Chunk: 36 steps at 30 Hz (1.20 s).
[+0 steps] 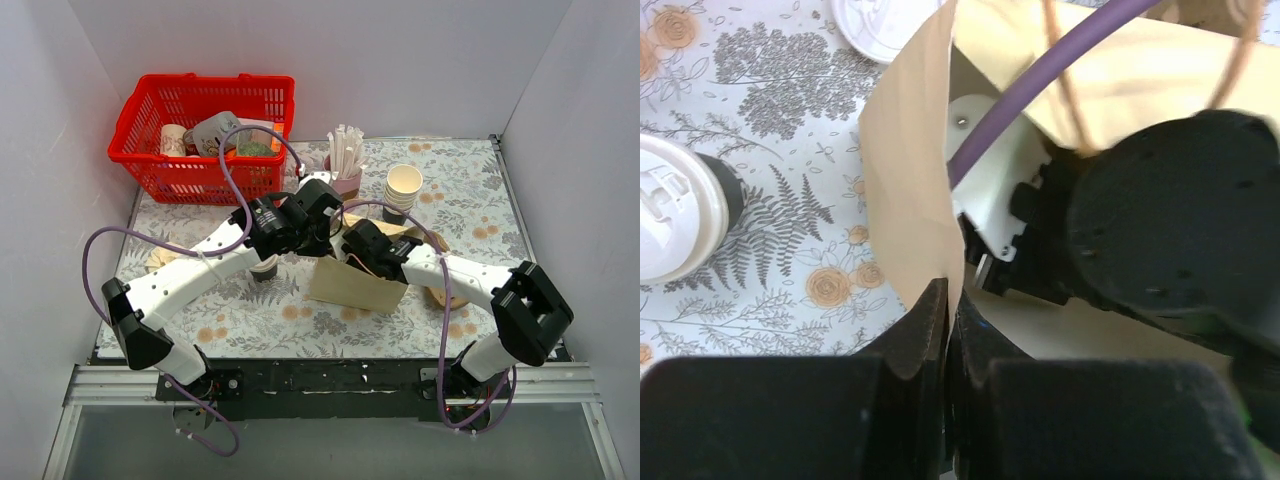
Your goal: Pack the takeout coffee
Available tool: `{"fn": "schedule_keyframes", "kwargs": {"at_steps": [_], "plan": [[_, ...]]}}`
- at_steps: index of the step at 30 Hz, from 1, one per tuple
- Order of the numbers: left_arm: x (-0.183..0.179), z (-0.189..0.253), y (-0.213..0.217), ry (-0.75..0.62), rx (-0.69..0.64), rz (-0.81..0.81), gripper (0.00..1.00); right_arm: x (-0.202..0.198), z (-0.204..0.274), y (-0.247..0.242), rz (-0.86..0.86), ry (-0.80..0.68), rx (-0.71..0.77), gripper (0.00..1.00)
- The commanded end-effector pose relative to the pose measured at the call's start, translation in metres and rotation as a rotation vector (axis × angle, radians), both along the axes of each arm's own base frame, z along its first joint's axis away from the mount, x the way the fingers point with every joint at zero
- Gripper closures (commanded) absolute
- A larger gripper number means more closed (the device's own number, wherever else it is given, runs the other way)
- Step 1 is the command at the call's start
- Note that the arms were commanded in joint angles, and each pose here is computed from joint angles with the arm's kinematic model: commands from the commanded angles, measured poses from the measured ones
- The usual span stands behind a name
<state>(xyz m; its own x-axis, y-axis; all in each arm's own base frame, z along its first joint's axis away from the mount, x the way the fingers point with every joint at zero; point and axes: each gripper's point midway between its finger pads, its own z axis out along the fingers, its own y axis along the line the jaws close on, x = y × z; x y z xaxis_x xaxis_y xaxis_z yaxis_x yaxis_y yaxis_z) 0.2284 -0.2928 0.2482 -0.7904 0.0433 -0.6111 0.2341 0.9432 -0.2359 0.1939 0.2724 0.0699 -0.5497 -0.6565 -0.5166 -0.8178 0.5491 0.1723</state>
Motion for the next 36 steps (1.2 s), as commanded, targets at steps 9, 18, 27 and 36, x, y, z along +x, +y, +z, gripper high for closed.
{"fn": "schedule_keyframes", "kwargs": {"at_steps": [9,18,27,36], "plan": [[0.006,0.067,-0.012,-0.151,-0.228,0.025,1.00,0.006,0.005,-0.017,-0.057,-0.052,-0.184,0.73],[-0.001,0.036,0.001,-0.093,-0.183,0.074,1.00,0.040,0.116,0.021,-0.189,-0.199,0.075,0.50],[-0.002,0.031,0.001,-0.079,-0.189,0.083,1.00,0.023,0.087,-0.015,-0.277,-0.086,-0.087,0.62],[-0.003,0.022,-0.001,-0.057,-0.168,0.073,1.00,0.050,0.108,-0.023,-0.425,-0.174,-0.054,0.36]]}}
